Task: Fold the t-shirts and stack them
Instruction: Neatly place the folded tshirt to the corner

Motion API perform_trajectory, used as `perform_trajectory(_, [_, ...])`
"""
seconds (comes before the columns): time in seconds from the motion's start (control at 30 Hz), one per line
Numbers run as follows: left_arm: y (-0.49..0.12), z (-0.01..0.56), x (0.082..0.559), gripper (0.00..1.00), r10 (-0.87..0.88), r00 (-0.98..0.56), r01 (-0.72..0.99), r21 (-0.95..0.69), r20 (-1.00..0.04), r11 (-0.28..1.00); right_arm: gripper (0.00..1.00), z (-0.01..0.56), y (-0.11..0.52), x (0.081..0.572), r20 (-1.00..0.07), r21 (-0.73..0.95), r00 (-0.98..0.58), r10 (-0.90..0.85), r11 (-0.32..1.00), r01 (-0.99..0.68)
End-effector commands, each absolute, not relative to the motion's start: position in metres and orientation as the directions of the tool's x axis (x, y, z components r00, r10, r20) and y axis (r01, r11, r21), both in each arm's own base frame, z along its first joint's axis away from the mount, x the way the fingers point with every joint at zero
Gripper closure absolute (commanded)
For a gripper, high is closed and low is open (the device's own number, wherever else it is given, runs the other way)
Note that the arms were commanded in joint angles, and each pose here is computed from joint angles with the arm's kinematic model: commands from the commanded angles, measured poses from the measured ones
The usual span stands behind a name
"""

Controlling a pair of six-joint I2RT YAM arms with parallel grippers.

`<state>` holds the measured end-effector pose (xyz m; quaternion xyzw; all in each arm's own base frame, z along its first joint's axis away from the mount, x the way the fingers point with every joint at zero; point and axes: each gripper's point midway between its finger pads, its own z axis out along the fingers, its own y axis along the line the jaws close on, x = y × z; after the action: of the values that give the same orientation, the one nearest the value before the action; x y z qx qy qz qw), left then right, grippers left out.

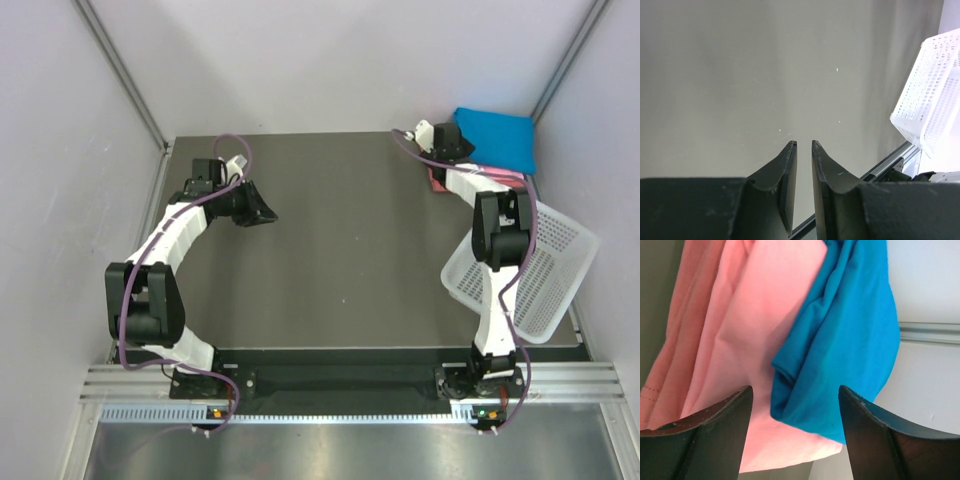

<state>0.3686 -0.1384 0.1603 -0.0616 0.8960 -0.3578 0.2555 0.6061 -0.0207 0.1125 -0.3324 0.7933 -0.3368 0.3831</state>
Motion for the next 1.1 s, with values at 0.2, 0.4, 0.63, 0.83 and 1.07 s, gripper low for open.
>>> perform_trajectory(0.2, [-0.141, 0.181, 0.371, 0.77, -0.291, -0.830, 0.138, -0.681, -0.476, 0.719, 0.33, 0.145, -0.021, 0.618, -0.381, -0.844, -0.469, -0.797, 0.507, -0.177])
perform_trajectory(0.4, [-0.141, 0.182, 0.371, 0.77, -0.289, -0.829, 0.143, -0.682, -0.479, 0.718, 0.44, 0.139, -0.020, 0.628, -0.358, -0.855, -0.472, -0.806, 0.486, -0.181])
perform_trajectory(0.63, [-0.140, 0.182, 0.371, 0.77, -0.289, -0.830, 0.142, -0.682, -0.477, 0.717, 0.56, 0.139, -0.012, 0.635, -0.336, -0.868, -0.444, -0.831, 0.456, -0.196])
perform_trajectory(0.83, [-0.141, 0.185, 0.370, 0.77, -0.289, -0.824, 0.151, -0.681, -0.487, 0.716, 0.51, 0.132, -0.008, 0.639, -0.316, -0.875, -0.440, -0.841, 0.438, -0.209])
perform_trajectory(1.07, [-0.142, 0.183, 0.370, 0.78, -0.292, -0.830, 0.145, -0.689, -0.476, 0.710, 0.89, 0.139, 0.002, 0.638, -0.275, -0.897, -0.415, -0.867, 0.387, -0.214])
